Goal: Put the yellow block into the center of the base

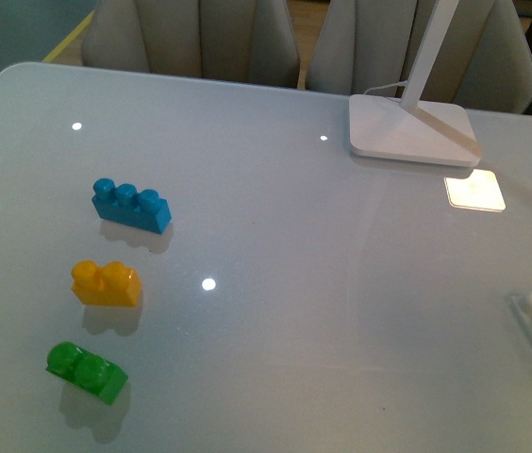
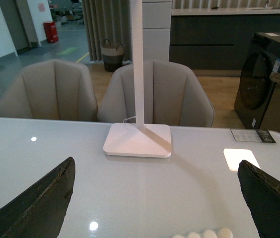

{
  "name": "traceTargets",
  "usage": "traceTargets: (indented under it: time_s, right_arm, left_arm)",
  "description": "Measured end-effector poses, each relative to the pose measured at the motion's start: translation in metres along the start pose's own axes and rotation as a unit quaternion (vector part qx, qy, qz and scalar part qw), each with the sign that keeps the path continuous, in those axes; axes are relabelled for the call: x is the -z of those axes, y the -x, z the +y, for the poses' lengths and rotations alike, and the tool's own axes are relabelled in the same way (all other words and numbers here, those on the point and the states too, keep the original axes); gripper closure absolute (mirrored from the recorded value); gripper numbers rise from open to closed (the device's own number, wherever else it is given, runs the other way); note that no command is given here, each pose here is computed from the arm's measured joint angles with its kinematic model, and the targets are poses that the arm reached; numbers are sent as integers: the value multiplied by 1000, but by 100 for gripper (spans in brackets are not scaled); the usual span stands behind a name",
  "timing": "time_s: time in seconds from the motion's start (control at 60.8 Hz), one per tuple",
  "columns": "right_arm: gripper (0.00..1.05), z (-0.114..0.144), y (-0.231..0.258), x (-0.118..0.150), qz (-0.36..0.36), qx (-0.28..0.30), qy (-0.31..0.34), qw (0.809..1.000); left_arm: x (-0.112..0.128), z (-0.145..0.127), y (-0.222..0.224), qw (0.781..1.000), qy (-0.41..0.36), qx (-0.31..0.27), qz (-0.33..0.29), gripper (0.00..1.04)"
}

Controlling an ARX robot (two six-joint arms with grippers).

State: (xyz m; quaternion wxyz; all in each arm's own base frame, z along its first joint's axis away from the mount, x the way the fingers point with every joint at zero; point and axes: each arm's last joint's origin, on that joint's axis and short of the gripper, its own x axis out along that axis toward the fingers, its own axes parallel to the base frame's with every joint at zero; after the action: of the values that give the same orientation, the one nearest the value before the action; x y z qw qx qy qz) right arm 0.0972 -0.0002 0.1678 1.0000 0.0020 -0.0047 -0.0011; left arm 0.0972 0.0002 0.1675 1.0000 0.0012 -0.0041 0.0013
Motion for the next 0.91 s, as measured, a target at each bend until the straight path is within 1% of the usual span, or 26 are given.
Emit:
traceTargets:
  time_s: [0.658, 0.691, 0.708, 0.724, 0.74, 0.773, 0.806, 0.839, 0.905]
  right_arm:
    - [9, 0, 0, 0, 2, 4, -2, 1000]
    - [9, 0, -1, 1, 51, 57, -18, 997]
    - [9, 1, -2, 1, 83, 92, -29, 992]
    - [9, 2, -3, 0, 98, 98, -29, 990]
    - [9, 1, -5, 1, 119, 145, -30, 982]
    - [9, 0, -12, 2, 148, 208, -23, 966]
    - [9, -4, -21, 5, 161, 245, -17, 956]
    - [9, -9, -30, 7, 168, 258, -15, 951]
    - [9, -17, -43, 11, 173, 241, -16, 955]
  left_arm:
    - [0, 0, 0, 1000, 0, 0, 0, 7]
    - [0, 0, 0, 1000, 0, 1, 0, 7]
    - [0, 0, 0, 1000, 0, 0, 0, 7]
    - [0, 0, 0, 1000, 0, 0, 0, 7]
    - [0, 0, 0, 1000, 0, 0, 0, 7]
    - [0, 0, 0, 1000, 0, 0, 0, 7]
    - [0, 0, 0, 1000, 0, 0, 0, 7]
    - [0, 0, 0, 1000, 0, 0, 0, 7]
    - [0, 0, 0, 1000, 0, 0, 0, 7]
